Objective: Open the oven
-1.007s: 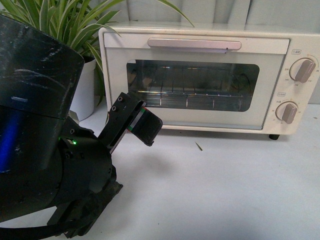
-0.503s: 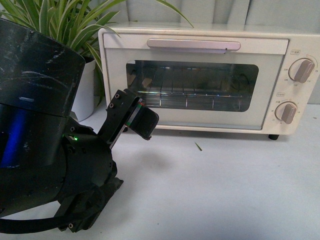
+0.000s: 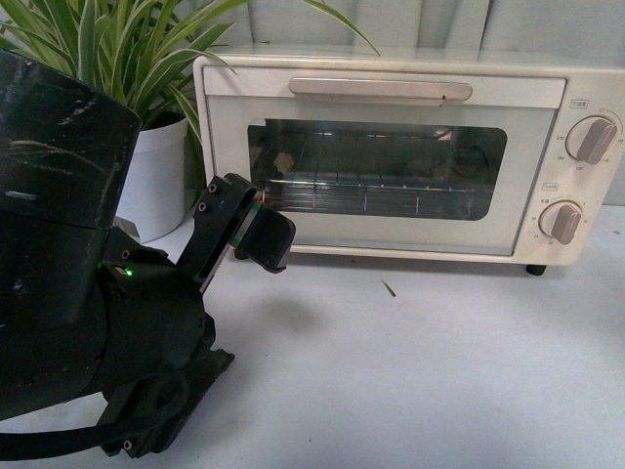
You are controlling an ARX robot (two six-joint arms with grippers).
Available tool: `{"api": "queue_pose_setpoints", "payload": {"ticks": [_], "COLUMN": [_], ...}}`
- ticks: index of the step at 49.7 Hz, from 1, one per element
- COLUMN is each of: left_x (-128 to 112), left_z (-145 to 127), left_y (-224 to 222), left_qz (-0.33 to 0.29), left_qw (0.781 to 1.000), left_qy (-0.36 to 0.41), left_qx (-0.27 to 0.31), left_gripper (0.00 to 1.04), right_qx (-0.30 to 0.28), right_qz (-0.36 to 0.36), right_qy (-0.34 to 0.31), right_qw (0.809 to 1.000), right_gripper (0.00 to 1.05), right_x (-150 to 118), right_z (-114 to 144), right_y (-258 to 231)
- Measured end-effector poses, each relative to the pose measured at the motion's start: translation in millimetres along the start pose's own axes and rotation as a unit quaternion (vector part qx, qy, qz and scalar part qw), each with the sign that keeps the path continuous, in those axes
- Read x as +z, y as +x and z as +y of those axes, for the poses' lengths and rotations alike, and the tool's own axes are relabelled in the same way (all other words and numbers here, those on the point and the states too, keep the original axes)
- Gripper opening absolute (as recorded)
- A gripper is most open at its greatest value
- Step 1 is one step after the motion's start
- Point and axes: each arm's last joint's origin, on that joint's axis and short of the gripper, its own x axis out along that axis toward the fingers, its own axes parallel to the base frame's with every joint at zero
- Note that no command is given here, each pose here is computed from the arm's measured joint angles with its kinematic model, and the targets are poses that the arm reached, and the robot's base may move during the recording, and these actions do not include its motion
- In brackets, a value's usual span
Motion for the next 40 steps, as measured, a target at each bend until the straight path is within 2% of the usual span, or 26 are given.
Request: {"api": "queue_pose_setpoints", "payload": {"ticks": [6,15,27,40], "left_x": [4,12,16,16], "left_z": [2,5,8,9], "left_y": [-1,-1,0,1], "left_qz": [0.0,-0.008,-0.014,-0.015], "left_qw": [1.0,1.0,0.999,0.999], "left_qy": [-0.009,-0.021,-0.03,-0.034], "left_qx": [-0.001,0.001,0.001,0.001], "left_gripper": [0.98,0.98,0.98,0.98], "right_qx": [-0.011,-0.021,-0.035,-0.057], "right_qz": [0.021,0.042,0.064,0.078], "right_qy": [0.014,0.024,0.026,0.029], "right_qw": [1.0,0.999,0.997,0.995], "right_gripper": [0.95,0.95,0.95,0.95], "right_x": [14,18,15,4], "right_z": [14,25,36,37], "right_y": [31,56,81,96]}}
